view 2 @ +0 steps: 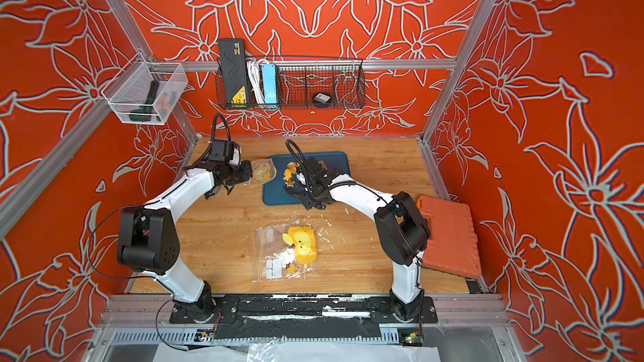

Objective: Put the cookies into a resealable bag to prevent moisture
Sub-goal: Pick up the cookie from the tray.

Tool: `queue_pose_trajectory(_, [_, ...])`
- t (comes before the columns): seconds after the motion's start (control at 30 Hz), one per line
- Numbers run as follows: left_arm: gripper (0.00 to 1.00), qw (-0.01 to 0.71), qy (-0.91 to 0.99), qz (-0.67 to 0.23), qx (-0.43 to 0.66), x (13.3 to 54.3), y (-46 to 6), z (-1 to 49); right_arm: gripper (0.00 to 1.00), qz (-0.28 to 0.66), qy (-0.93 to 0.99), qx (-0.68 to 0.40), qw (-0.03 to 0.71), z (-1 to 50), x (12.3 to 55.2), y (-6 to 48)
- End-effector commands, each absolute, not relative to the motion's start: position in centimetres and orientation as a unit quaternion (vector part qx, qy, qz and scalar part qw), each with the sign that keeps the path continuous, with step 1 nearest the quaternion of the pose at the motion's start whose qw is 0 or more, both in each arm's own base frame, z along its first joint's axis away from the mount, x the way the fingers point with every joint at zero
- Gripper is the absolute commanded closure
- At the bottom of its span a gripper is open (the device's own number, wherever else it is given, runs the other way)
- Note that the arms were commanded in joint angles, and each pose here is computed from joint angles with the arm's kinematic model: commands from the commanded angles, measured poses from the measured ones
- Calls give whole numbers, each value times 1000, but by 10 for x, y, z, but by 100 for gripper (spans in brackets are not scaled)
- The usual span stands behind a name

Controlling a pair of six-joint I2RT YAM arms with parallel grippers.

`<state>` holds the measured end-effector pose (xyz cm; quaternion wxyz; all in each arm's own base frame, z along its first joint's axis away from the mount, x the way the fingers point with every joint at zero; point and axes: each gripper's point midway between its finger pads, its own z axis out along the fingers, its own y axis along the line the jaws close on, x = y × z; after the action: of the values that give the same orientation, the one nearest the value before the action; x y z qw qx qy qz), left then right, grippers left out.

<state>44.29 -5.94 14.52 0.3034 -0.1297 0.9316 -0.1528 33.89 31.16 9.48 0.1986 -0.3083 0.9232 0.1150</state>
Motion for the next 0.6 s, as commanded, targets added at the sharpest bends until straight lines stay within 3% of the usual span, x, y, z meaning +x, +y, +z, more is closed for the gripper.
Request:
queue_pose_trajectory(0.0, [100, 315, 925, -169, -127, 443, -62, 156, 47, 105, 921, -321, 195, 93, 346, 316])
queue_pose_trajectory(0.33, [100, 298, 925, -212, -102, 442, -80, 151, 61, 93, 925, -300, 215, 99, 349, 308])
queue_pose_trajectory(0.57, [100, 280, 931, -219, -85, 440, -96, 143, 66, 67, 923, -244, 291, 140, 345, 273])
